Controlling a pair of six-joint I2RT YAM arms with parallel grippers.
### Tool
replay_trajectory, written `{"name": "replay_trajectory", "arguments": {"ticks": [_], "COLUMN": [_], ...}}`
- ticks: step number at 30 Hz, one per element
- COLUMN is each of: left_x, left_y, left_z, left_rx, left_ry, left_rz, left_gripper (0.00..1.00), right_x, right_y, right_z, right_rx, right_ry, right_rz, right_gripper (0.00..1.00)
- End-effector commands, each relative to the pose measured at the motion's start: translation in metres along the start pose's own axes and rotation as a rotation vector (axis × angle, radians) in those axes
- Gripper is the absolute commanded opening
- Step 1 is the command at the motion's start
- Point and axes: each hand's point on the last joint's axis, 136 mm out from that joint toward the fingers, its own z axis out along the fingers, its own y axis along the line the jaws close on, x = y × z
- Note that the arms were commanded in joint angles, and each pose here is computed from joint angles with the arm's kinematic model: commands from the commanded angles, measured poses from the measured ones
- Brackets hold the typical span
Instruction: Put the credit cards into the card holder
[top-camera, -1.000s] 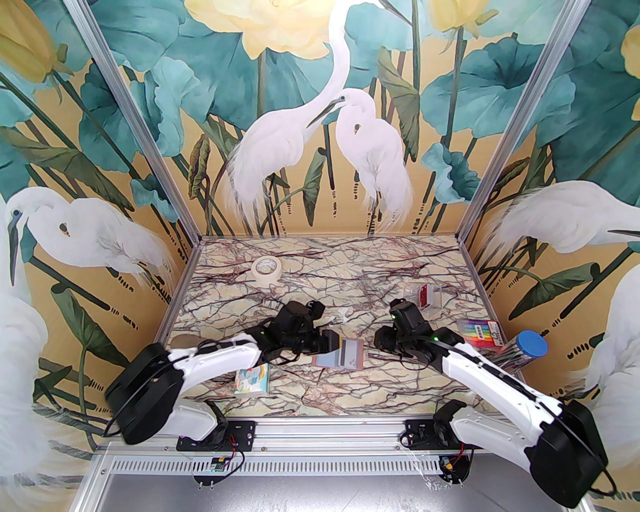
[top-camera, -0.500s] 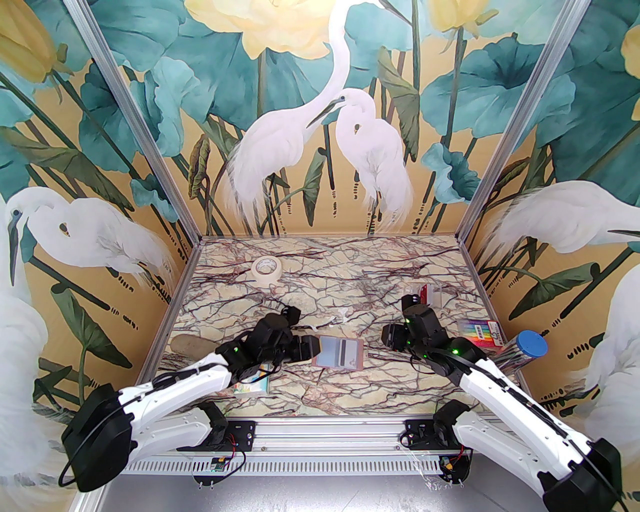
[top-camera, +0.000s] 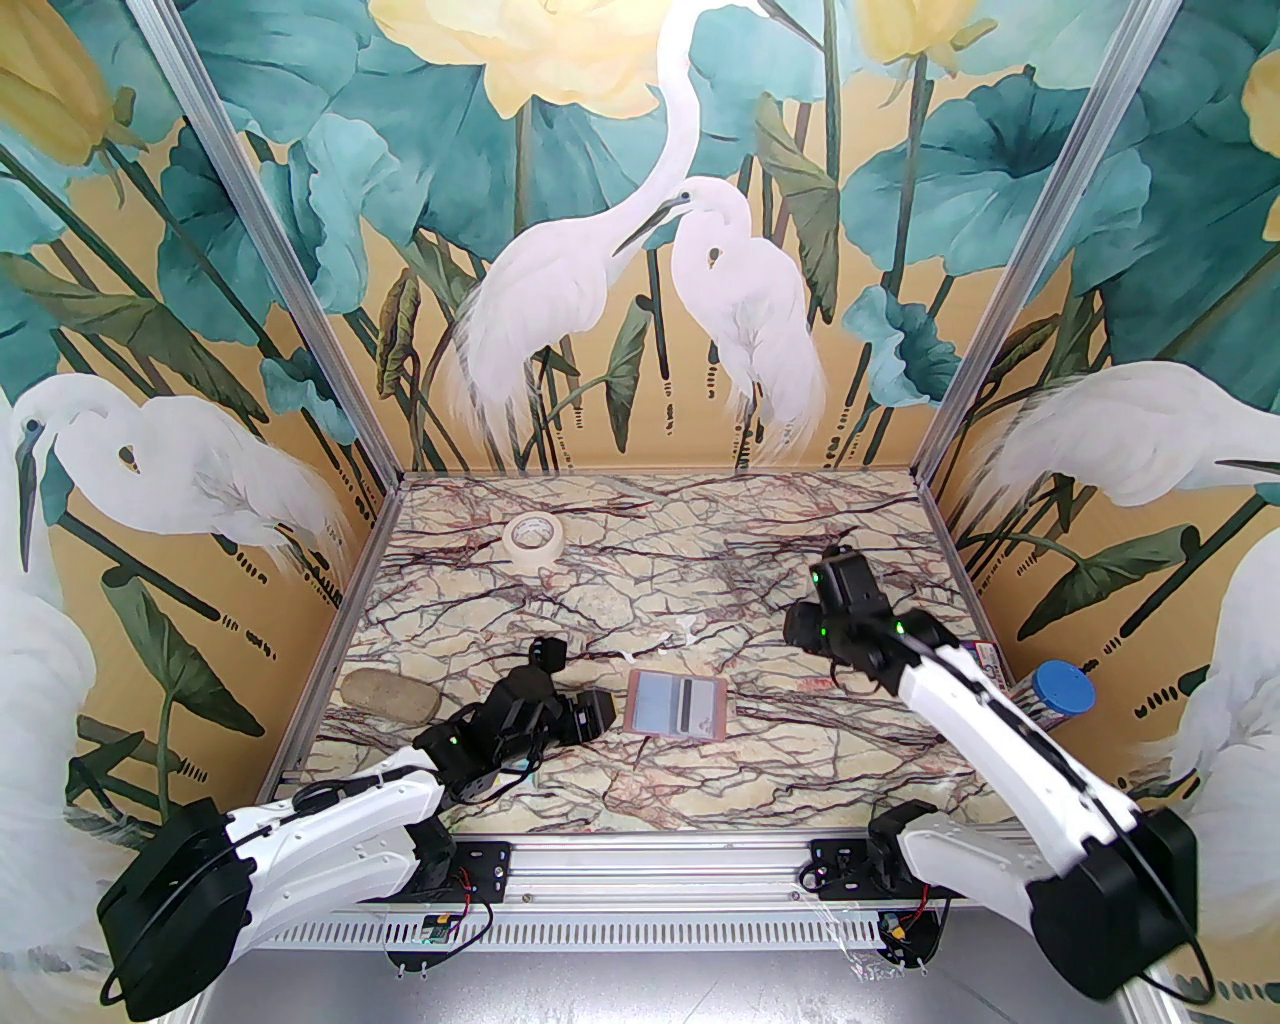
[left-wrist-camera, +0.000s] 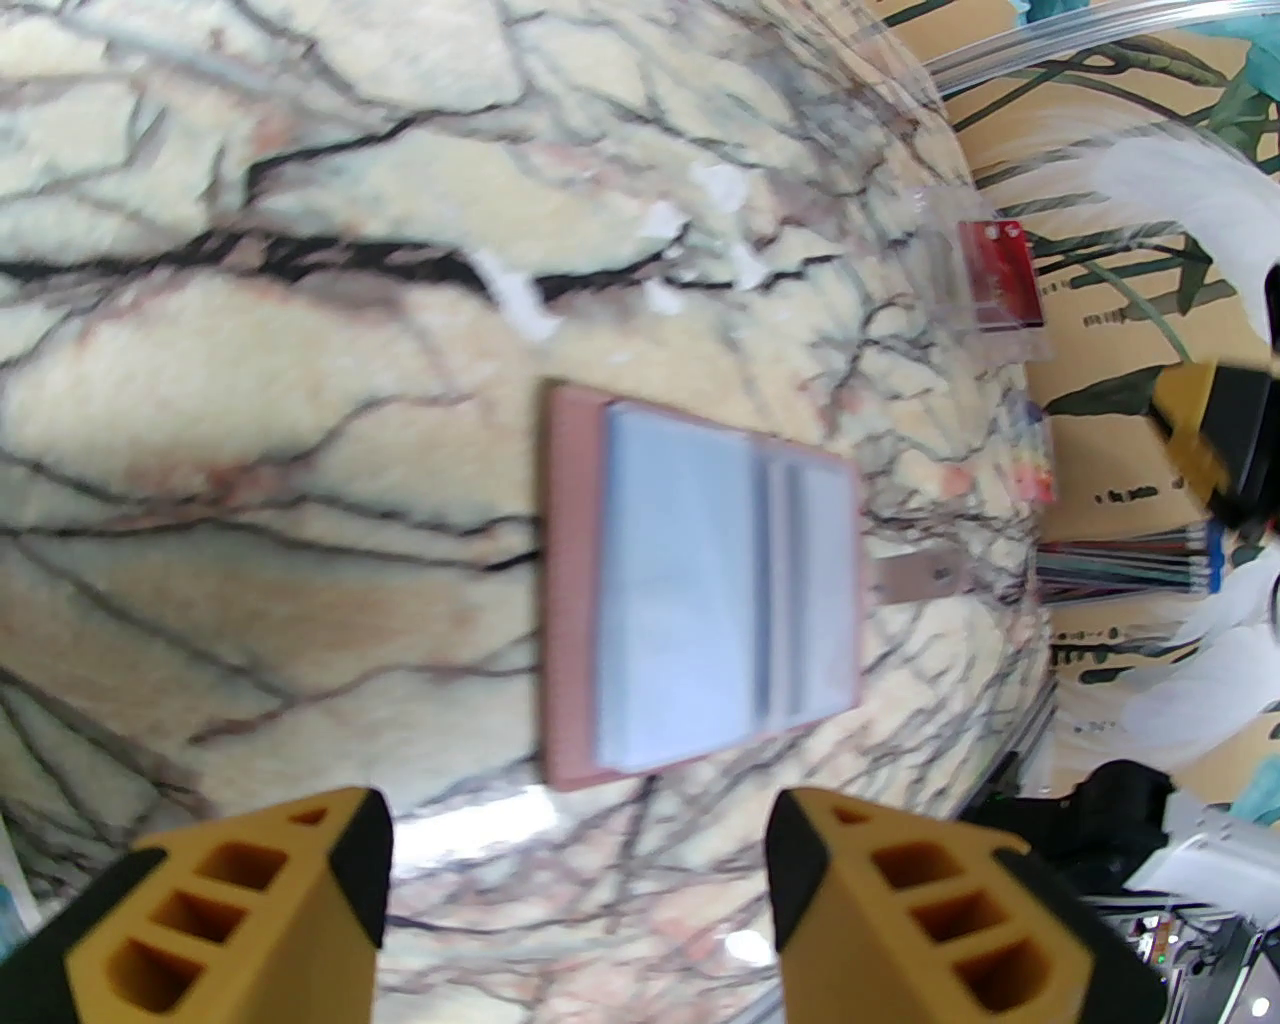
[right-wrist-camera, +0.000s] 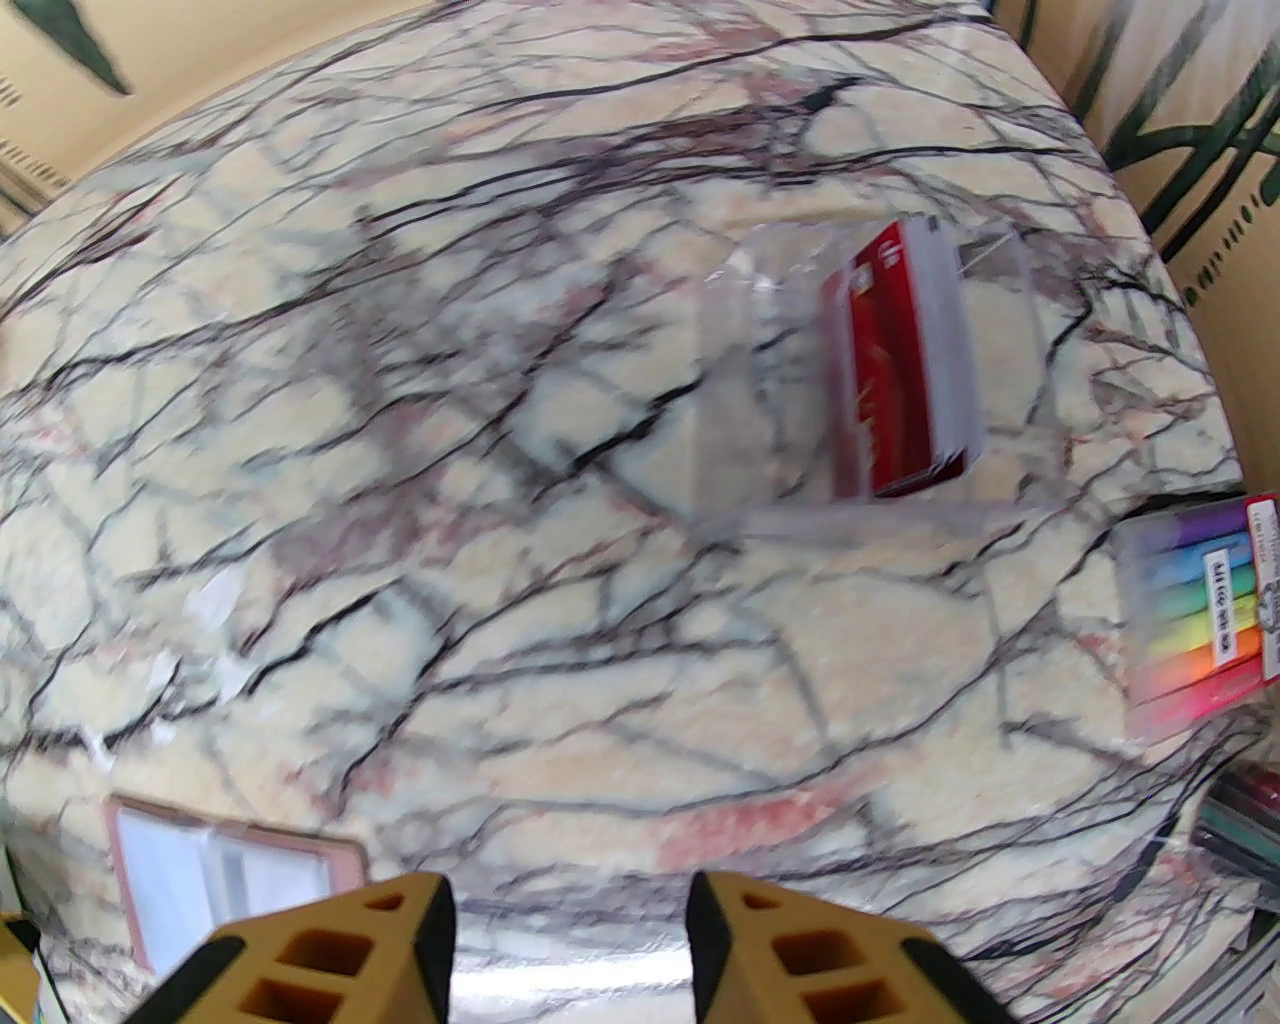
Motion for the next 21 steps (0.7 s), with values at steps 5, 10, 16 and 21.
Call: {"name": "replay_trajectory", "arguments": {"ticks": [5, 10, 16, 21], "left_x": [-0.016, -0.012, -0.009, -0.005], "left_y": [-0.002, 0.002, 0.009, 0.016], "left_z": [0.007, 0.009, 0.003, 0.002], "left_rx": [0.015, 0.000, -0.019, -0.030], "left_ry": [-0.085, -0.066, -0.069, -0.073], "left_rz": [0.031, 0.051, 0.071, 0.075], "left_gripper": [0.67, 0.68, 0.69, 0.71], "right_x": [-0.030, -0.049, -0.059, -0.067], "right_y": [-0.046, -0.067, -0.084, -0.087], "right_z": [0.034, 0.050, 0.071, 0.091], "right_rx": [0.144, 0.220, 0.232, 0.268], "right_ry": [0.085, 0.120, 0.157, 0.210], "right_rz": [0.062, 0.074, 0.121, 0.102], "right_gripper": [0.47, 0.53, 0.59, 0.58]}}
